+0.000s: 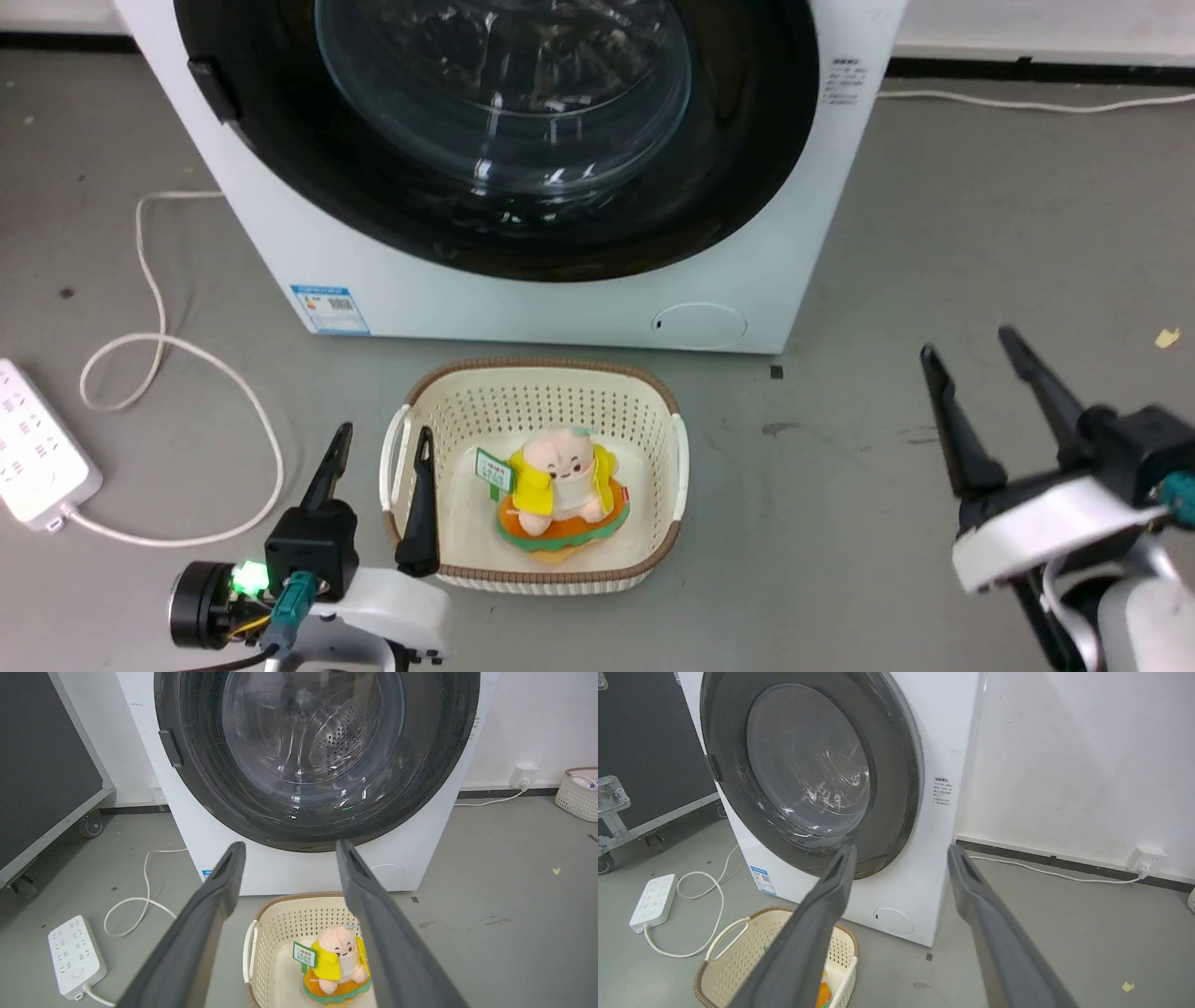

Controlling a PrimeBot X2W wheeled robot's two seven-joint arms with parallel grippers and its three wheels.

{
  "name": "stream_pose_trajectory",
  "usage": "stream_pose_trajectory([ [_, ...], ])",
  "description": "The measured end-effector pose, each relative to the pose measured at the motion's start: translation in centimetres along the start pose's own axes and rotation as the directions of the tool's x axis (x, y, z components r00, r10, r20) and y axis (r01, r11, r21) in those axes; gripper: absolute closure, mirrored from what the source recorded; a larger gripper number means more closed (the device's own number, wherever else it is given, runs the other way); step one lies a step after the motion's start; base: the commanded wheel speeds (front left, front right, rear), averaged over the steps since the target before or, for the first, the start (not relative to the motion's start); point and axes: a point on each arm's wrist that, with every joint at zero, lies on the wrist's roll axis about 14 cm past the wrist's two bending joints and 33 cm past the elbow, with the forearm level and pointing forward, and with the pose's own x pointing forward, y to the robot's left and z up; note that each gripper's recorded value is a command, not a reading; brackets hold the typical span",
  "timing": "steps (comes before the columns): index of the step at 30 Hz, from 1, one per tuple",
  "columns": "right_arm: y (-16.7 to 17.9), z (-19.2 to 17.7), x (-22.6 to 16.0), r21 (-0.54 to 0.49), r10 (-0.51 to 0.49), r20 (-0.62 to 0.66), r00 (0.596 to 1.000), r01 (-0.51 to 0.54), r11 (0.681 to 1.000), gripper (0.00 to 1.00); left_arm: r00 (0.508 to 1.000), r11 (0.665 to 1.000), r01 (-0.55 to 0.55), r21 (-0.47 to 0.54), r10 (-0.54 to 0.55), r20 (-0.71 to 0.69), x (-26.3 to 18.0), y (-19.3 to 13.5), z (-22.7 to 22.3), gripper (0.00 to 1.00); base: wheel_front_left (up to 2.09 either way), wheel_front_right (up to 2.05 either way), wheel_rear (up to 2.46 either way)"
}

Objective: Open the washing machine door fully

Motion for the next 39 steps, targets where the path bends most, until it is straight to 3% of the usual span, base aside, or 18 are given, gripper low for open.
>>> stream_pose_trajectory([
  [2,0.0,0.4,0.8,0.010,0.007,0.014,1.000,-0.007,1.000,0.00,1.000,1.000,0.003,0.001,-0.003,0.005,0.2,-0.1,0.0,0.00,0.00,0.00,0.00],
  [3,0.0,0.6,1.3,0.015,0.010,0.020,1.000,-0.010,1.000,0.12,1.000,1.000,0.001,0.002,-0.001,0.006,0.3,-0.1,0.0,0.00,0.00,0.00,0.00],
  [4,0.0,0.8,1.6,0.021,0.014,0.025,1.000,-0.014,1.000,0.69,1.000,1.000,-0.003,0.003,0.003,0.005,0.4,-0.1,0.0,0.00,0.00,0.00,0.00],
  [5,0.0,0.9,2.0,0.028,0.017,0.030,0.999,-0.018,0.999,1.00,1.000,1.000,-0.003,0.006,0.003,0.006,0.5,-0.1,-0.1,0.00,0.00,0.00,0.00],
  [14,-0.8,2.0,5.8,0.143,0.005,0.069,0.998,-0.015,0.990,1.00,1.000,1.000,-0.011,0.012,0.011,0.005,1.1,-0.1,-0.6,0.00,0.00,0.00,0.00],
  [24,-2.2,2.6,10.6,0.297,-0.029,0.074,0.997,0.006,0.955,1.00,1.000,1.000,-0.020,0.019,0.020,-0.001,1.9,-0.1,-1.3,0.00,0.00,0.00,0.00],
  [32,-2.8,1.7,14.6,0.421,-0.038,0.022,0.999,0.025,0.907,1.00,0.999,0.999,-0.033,0.027,0.033,0.003,2.6,0.1,-1.8,0.00,0.00,0.00,0.00],
  [39,-3.1,0.5,18.0,0.536,-0.022,-0.049,0.999,0.045,0.843,1.00,0.999,0.998,-0.046,0.034,0.046,-0.002,2.8,0.3,-2.3,0.00,0.00,0.00,0.00],
])
